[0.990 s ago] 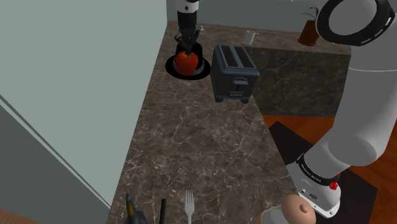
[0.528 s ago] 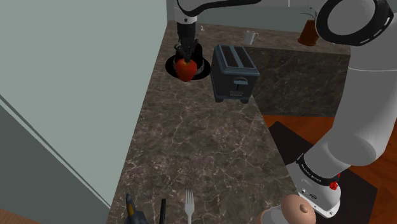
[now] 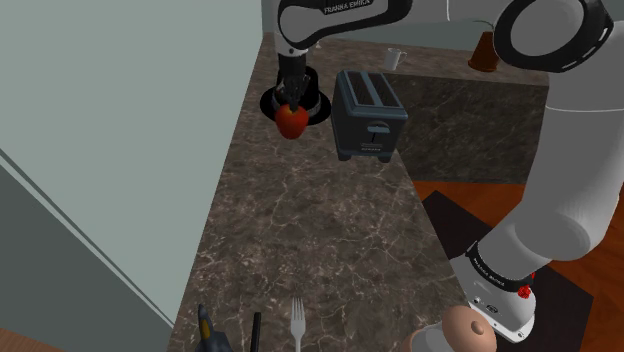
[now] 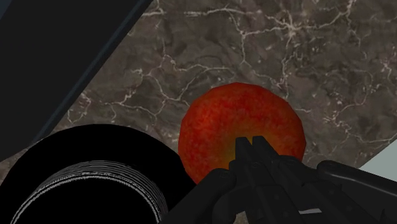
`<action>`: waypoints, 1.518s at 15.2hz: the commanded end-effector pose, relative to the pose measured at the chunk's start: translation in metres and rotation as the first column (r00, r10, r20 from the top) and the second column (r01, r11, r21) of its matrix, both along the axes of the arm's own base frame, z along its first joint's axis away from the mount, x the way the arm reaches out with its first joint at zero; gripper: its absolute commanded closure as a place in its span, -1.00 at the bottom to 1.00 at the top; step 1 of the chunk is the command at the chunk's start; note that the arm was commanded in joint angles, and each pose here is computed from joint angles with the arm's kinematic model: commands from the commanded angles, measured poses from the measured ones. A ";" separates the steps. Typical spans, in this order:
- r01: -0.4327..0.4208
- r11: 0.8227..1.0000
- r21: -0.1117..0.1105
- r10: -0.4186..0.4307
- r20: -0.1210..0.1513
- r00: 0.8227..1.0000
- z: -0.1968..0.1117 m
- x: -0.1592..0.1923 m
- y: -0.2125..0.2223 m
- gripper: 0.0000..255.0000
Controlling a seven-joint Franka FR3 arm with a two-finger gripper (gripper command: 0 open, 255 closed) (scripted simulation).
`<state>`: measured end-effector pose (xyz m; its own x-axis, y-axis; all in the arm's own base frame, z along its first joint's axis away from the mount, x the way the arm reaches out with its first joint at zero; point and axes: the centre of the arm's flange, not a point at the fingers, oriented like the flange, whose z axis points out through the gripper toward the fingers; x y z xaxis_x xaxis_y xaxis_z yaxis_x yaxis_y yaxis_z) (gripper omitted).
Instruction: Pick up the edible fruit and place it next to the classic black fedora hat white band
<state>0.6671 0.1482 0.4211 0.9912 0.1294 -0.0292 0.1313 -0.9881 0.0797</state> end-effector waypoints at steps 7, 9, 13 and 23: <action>0.000 1.000 0.000 0.000 0.001 1.000 -0.012 0.000 -0.001 1.00; 0.000 1.000 0.000 0.000 0.001 1.000 -0.012 0.000 -0.001 1.00; 0.000 1.000 0.000 0.000 0.001 1.000 -0.012 0.000 -0.001 -1.00; 0.000 1.000 0.000 0.000 0.001 1.000 0.038 0.001 0.003 -1.00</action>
